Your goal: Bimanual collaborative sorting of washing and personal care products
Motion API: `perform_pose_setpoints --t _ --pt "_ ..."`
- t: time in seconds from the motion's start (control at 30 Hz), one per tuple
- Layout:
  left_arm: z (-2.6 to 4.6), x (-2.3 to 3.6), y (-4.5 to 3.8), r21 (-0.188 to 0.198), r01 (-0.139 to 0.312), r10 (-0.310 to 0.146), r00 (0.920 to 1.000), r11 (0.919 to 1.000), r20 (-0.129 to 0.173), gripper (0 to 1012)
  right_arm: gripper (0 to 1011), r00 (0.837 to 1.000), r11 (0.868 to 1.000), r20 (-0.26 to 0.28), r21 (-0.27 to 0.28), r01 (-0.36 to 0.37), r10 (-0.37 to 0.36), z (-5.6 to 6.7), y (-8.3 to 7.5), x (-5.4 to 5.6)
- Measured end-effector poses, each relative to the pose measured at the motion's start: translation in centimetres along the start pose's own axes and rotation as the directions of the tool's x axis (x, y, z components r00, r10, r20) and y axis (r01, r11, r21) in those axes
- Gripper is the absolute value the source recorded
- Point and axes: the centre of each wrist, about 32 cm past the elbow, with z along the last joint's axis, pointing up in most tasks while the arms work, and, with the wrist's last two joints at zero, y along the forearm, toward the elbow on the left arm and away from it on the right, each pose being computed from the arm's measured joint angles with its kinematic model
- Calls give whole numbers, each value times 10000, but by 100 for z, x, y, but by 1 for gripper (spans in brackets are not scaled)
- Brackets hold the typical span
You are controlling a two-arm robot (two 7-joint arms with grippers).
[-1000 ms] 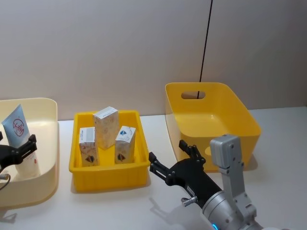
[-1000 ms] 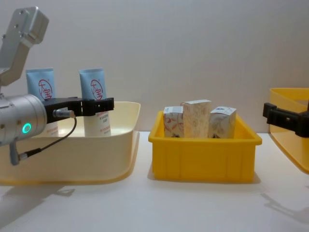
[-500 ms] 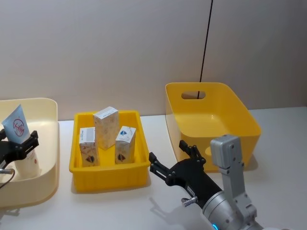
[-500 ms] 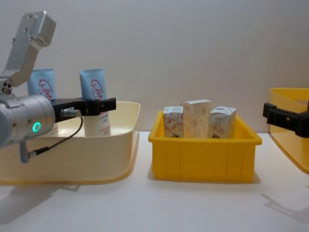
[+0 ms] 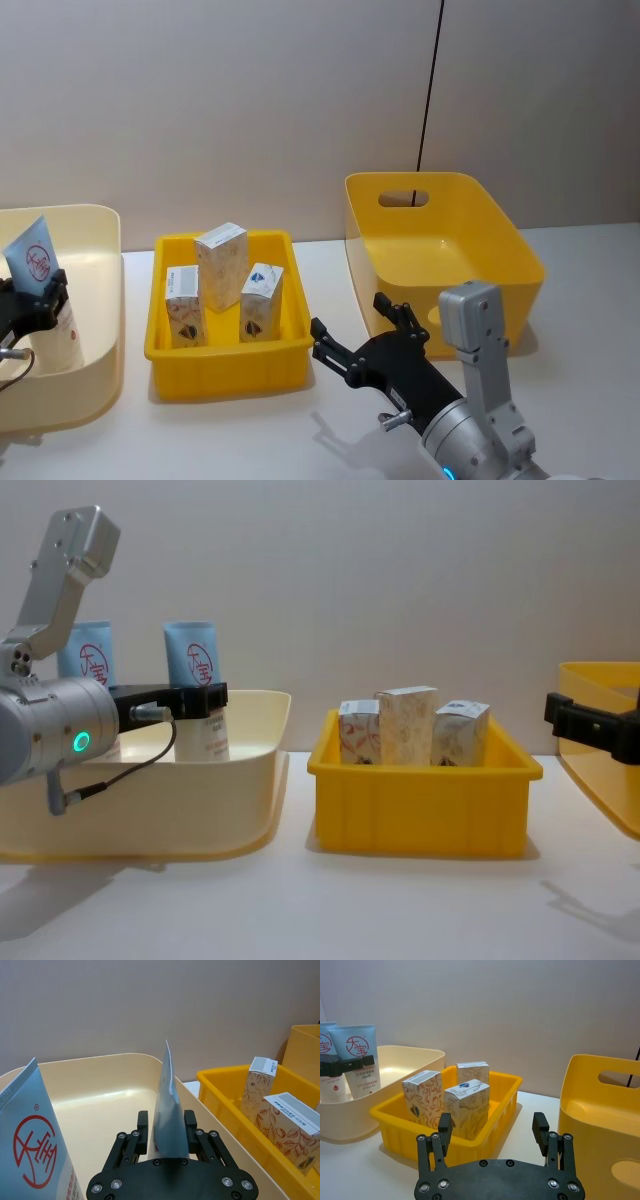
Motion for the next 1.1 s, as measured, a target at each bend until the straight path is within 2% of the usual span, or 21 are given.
perform_pose_setpoints --t 0.1,0.27,0.47,0.67,0.87,0.93,0.97,1.0,1.03,1.07,1.1 --pt "0 -1 -4 -3 3 -3 10000 10000 -3 382 1001 10000 10000 -1 0 0 0 0 0 0" --pt "-2 1 -2 -66 40 -40 10000 10000 -9 290 1001 10000 10000 -1 0 0 0 0 0 0" --pt "1 21 17 -370 211 -211 9998 9991 -9 257 1001 10000 10000 0 0 0 0 0 0 0" --pt "42 71 51 -949 629 -630 9980 9935 20 258 1001 10000 10000 -1 0 0 0 0 0 0" --pt "113 126 92 -1641 1305 -1314 9913 9778 56 258 1001 10000 10000 0 1 0 0 0 0 0" --pt "142 144 108 -1871 1569 -1582 9874 9697 78 257 1001 10000 10000 0 0 0 0 0 0 0" --pt "161 154 117 -2035 1775 -1796 9837 9629 82 257 1001 10000 10000 0 0 0 0 0 0 0" --pt "161 154 117 -2035 1775 -1796 9837 9629 82 257 1001 10000 10000 0 0 0 0 0 0 0" --pt "181 163 128 -2176 1968 -1994 9799 9560 104 257 1001 10000 10000 0 1 0 0 0 0 0" --pt "186 166 130 -2233 2062 -2091 9778 9527 107 258 1001 10000 10000 -1 0 0 0 0 0 0" --pt "204 175 141 -2373 2283 -2321 9726 9442 123 257 1001 10000 10000 -1 0 0 0 0 0 0"
